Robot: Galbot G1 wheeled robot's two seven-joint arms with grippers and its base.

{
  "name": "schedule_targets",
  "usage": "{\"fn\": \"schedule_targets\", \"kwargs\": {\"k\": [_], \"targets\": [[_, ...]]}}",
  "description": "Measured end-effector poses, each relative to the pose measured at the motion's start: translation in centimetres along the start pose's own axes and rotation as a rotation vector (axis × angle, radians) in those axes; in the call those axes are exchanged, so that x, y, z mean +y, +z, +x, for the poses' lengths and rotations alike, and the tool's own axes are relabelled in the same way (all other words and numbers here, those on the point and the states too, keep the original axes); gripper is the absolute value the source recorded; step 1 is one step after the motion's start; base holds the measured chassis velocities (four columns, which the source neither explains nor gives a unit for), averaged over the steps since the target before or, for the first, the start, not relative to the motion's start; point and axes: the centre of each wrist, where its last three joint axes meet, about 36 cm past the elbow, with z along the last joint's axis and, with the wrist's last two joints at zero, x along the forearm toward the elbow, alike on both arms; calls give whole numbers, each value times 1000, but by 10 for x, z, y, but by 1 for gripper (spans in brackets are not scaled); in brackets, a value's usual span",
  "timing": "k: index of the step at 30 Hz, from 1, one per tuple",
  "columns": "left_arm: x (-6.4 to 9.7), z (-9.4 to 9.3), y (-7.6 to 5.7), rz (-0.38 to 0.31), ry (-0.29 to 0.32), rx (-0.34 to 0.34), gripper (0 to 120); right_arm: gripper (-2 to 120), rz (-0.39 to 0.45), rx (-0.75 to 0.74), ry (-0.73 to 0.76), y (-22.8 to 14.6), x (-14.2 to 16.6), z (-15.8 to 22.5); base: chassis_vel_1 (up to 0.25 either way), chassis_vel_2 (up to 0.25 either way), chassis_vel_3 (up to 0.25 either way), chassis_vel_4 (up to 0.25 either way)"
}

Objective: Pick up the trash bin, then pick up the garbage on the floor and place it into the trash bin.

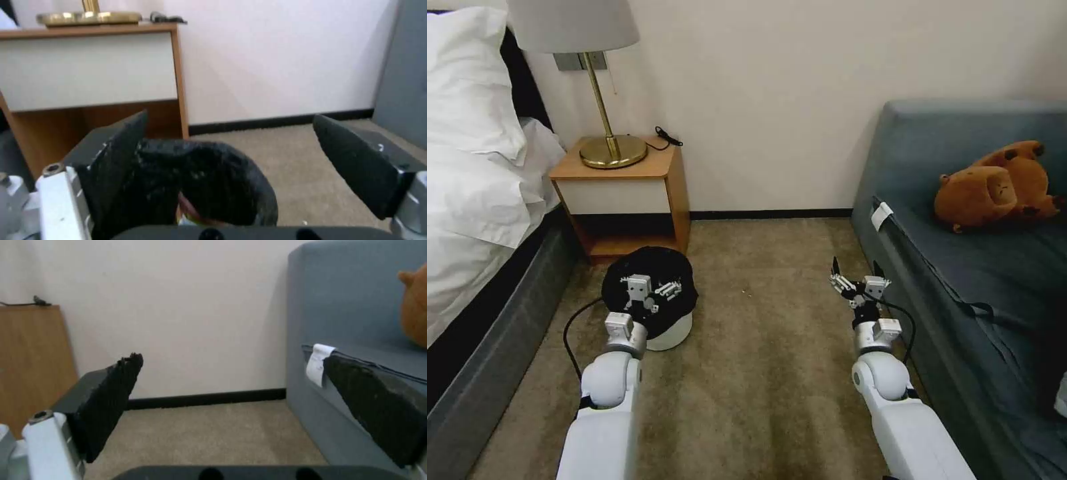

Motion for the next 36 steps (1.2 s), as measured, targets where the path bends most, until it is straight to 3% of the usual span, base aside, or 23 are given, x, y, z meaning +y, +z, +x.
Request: {"fn": "schedule_targets", "kwargs": {"k": [36], "targets": [[1, -2, -1, 9, -18, -11, 98, 100, 17, 4, -31, -2, -4, 3, 0, 0, 0, 0]]}}
